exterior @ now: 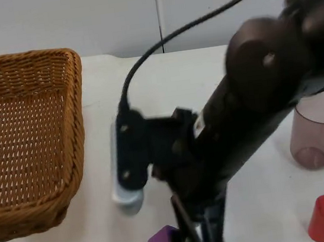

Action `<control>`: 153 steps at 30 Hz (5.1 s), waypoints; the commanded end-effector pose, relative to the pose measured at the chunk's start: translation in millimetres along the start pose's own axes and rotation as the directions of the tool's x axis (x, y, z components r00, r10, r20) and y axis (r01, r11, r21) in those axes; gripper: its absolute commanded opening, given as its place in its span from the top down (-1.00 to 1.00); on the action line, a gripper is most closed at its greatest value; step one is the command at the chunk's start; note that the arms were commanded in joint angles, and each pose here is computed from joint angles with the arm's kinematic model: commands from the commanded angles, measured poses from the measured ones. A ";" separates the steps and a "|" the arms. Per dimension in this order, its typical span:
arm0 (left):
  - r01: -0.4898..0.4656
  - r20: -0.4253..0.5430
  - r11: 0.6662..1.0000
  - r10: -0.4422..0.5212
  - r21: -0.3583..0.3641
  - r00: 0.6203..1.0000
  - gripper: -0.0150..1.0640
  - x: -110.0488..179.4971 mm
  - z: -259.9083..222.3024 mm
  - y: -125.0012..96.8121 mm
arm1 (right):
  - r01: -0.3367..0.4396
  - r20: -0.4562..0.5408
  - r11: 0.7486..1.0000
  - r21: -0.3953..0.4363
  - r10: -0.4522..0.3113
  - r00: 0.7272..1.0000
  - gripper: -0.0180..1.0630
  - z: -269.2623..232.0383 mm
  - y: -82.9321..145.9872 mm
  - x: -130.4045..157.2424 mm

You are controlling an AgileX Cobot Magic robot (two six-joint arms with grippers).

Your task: Pick up the basket with the left hand and place the triangular block into the basket with the right hand.

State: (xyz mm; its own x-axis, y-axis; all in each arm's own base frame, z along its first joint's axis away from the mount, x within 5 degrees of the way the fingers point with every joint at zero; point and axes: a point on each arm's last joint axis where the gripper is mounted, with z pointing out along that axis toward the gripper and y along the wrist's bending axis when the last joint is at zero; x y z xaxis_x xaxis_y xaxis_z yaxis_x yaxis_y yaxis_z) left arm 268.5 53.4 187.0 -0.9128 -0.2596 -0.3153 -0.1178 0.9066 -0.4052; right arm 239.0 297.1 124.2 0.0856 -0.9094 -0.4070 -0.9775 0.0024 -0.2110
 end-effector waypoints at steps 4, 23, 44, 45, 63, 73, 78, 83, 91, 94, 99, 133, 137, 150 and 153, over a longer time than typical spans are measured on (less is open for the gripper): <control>0.017 0.015 1.000 -0.018 0.019 1.000 0.98 -0.2 -3.6 -2.2 | 0.016 -0.028 0.999 -0.040 -0.017 0.999 -0.66 25.3 -1.5 -2.3; 0.019 0.021 1.000 -0.019 0.017 1.000 0.98 -0.7 -3.6 -1.9 | 0.047 -0.078 0.993 -0.112 -0.056 0.995 0.96 34.3 0.6 -0.2; 0.019 0.021 1.000 -0.019 0.017 1.000 0.98 -0.7 -3.6 -1.9 | -0.211 0.069 0.971 0.109 0.205 0.976 0.96 -152.7 -55.1 10.3; 0.019 0.021 1.000 -0.019 0.017 1.000 0.98 -0.7 -3.6 -1.9 | -0.213 0.093 0.968 0.131 0.202 0.975 0.96 -153.7 -56.8 7.9; 0.017 0.020 1.000 -0.018 0.015 1.000 0.98 -0.7 -3.6 -1.8 | -0.400 0.449 0.906 0.138 0.302 0.841 0.97 -111.0 -132.9 -126.2; 0.019 0.021 1.000 -0.019 0.017 1.000 0.98 -0.7 -3.6 -1.9 | -0.409 0.388 0.908 0.091 0.346 0.854 0.84 -25.1 -140.0 -129.2; 0.019 0.021 1.000 -0.019 0.017 1.000 0.98 -0.7 -3.6 -1.9 | -0.411 0.343 0.910 0.060 0.368 0.864 0.23 0.1 -132.8 -124.9; 0.020 0.022 1.000 -0.021 0.018 1.000 0.98 -0.8 -3.6 -2.0 | -0.402 0.341 0.913 0.066 0.359 0.869 -0.46 -5.7 -133.1 -125.9; 0.020 0.022 1.000 -0.021 0.018 1.000 0.98 -0.8 -3.6 -2.0 | -0.425 0.414 0.894 0.138 0.338 0.845 -0.66 -109.3 -151.9 -127.0; 0.020 0.023 1.000 -0.021 0.016 1.000 0.98 -1.0 -3.6 -1.8 | -0.490 0.417 0.863 0.126 0.402 0.815 -0.66 -157.5 -159.4 -112.5; 0.020 0.023 1.000 -0.021 0.016 1.000 0.98 -1.0 -3.6 -1.8 | -0.581 0.407 0.804 0.123 0.493 0.769 -0.66 -217.5 -166.3 -77.4; -0.051 -0.004 0.998 0.051 0.026 0.999 0.98 -18.8 103.7 -63.6 | -0.699 0.490 0.692 0.183 0.552 0.675 -0.66 -308.0 -19.4 33.6; -0.096 -0.030 0.994 0.097 0.055 0.995 0.98 -30.8 134.7 -83.1 | -0.697 0.475 0.695 0.177 0.560 0.679 -0.66 -307.1 -18.0 34.3; -0.085 -0.080 0.993 0.092 0.086 0.993 0.32 -37.9 181.3 -96.2 | -0.692 0.470 0.699 0.181 0.557 0.685 -0.66 -307.0 -17.9 34.7; -0.130 -0.078 0.988 0.136 0.078 0.988 -0.46 -39.0 176.6 -97.2 | -0.688 0.475 0.698 0.197 0.546 0.690 -0.66 -307.5 -19.1 34.9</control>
State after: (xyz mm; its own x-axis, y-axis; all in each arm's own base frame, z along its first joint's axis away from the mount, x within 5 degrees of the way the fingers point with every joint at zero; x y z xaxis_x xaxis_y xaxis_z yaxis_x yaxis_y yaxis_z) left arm 384.4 -81.6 79.8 -0.9499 -0.1231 -0.2872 0.0122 0.9038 -0.4279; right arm 202.0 139.4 384.9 -0.4016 -0.4310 -0.8081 -0.7070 0.7067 -0.0255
